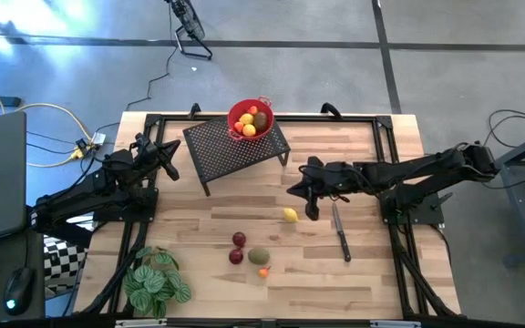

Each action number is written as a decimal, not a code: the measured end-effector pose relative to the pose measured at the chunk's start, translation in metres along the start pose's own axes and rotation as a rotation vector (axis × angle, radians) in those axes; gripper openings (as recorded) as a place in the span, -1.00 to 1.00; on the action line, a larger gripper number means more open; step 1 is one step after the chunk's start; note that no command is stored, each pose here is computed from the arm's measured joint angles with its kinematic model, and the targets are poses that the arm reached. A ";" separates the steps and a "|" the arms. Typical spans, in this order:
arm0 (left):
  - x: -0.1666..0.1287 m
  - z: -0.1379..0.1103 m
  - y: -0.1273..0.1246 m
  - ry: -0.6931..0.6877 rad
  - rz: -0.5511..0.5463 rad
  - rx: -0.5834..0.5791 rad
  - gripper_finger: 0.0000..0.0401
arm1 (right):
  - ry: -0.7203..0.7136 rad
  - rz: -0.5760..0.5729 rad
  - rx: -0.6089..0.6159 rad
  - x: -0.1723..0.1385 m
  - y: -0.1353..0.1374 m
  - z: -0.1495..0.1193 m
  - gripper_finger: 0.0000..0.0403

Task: Pick & Place Fruit
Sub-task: Put the lemon into the red strainer bowl on the shelf

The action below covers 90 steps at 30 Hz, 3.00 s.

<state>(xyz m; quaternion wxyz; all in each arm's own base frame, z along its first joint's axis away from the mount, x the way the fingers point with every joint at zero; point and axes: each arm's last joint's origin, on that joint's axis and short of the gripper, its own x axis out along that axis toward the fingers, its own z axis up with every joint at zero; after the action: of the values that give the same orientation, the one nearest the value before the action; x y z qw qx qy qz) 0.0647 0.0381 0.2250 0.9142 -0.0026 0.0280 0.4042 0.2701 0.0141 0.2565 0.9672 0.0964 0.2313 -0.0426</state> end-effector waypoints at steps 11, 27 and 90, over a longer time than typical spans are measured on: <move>0.000 0.000 0.000 0.000 0.000 0.000 -1.00 | 0.047 0.012 -0.005 0.000 0.000 -0.004 -0.99; 0.000 -0.003 0.000 0.026 0.001 0.014 -1.00 | 0.022 0.000 -0.005 0.000 -0.001 -0.002 -0.99; 0.000 -0.004 0.000 0.038 0.001 0.020 -1.00 | 0.558 -0.115 0.087 0.069 -0.003 -0.052 0.49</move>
<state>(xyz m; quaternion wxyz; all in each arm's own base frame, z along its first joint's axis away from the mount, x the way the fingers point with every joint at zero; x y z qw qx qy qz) 0.0643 0.0380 0.2210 0.9133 -0.0010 0.0494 0.4042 0.3085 0.0198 0.1787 0.8570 0.1325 0.4916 -0.0791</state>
